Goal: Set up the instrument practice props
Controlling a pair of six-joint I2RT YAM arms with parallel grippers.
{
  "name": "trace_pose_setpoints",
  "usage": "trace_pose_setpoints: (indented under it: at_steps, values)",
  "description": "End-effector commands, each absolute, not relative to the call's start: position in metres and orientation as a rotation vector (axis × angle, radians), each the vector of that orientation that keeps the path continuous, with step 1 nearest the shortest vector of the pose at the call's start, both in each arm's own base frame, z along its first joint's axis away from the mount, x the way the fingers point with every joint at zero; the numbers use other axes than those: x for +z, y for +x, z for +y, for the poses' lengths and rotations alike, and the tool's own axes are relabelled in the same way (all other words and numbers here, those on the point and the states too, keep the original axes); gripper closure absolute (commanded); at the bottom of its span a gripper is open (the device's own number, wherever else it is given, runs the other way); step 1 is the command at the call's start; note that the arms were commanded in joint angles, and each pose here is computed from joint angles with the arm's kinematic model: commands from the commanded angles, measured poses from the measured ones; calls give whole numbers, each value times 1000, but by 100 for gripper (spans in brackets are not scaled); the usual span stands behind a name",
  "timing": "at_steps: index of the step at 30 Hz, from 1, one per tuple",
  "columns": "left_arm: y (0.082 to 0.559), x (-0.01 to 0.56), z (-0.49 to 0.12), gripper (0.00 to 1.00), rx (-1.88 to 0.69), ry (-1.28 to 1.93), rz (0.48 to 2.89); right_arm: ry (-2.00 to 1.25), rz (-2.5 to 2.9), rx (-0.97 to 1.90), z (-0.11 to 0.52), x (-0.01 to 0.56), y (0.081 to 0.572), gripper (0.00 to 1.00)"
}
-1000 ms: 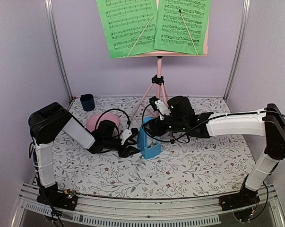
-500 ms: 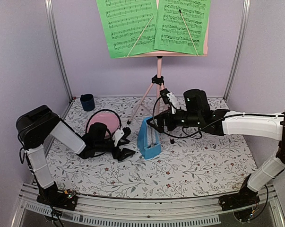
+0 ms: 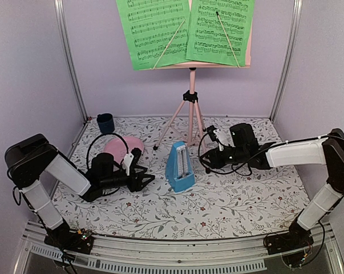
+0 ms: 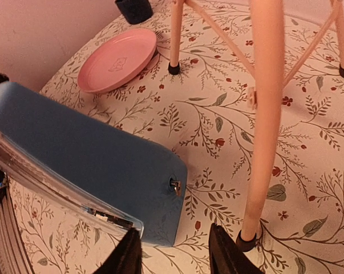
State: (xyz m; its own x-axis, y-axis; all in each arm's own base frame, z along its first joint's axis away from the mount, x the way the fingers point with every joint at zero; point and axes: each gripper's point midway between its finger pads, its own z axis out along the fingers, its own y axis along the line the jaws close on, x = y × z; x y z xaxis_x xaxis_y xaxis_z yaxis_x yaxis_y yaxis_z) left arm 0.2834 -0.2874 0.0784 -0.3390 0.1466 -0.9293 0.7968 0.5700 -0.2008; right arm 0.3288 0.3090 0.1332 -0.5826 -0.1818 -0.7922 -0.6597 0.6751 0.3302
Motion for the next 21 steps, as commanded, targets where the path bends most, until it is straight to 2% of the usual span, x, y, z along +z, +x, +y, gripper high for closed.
trace_pose_setpoints:
  at_steps: [1, 3, 6, 10, 12, 21]
  values:
    - [288, 83, -286, 41, -879, 661, 1818, -662, 2151, 792, 316, 112, 335, 69]
    - [288, 83, -285, 43, -884, 642, 1816, -662, 2173, 774, 317, 102, 338, 75]
    - [291, 79, -283, 45, -873, 617, 1832, -687, 2196, 751, 320, 87, 339, 79]
    - [294, 81, -280, 46, -861, 584, 1840, -733, 2204, 762, 332, 70, 332, 80]
    - [295, 83, -278, 48, -853, 569, 1838, -752, 2195, 771, 338, 66, 328, 84]
    - [302, 84, -267, 49, -799, 501, 1893, -781, 2141, 880, 356, 59, 309, 86]
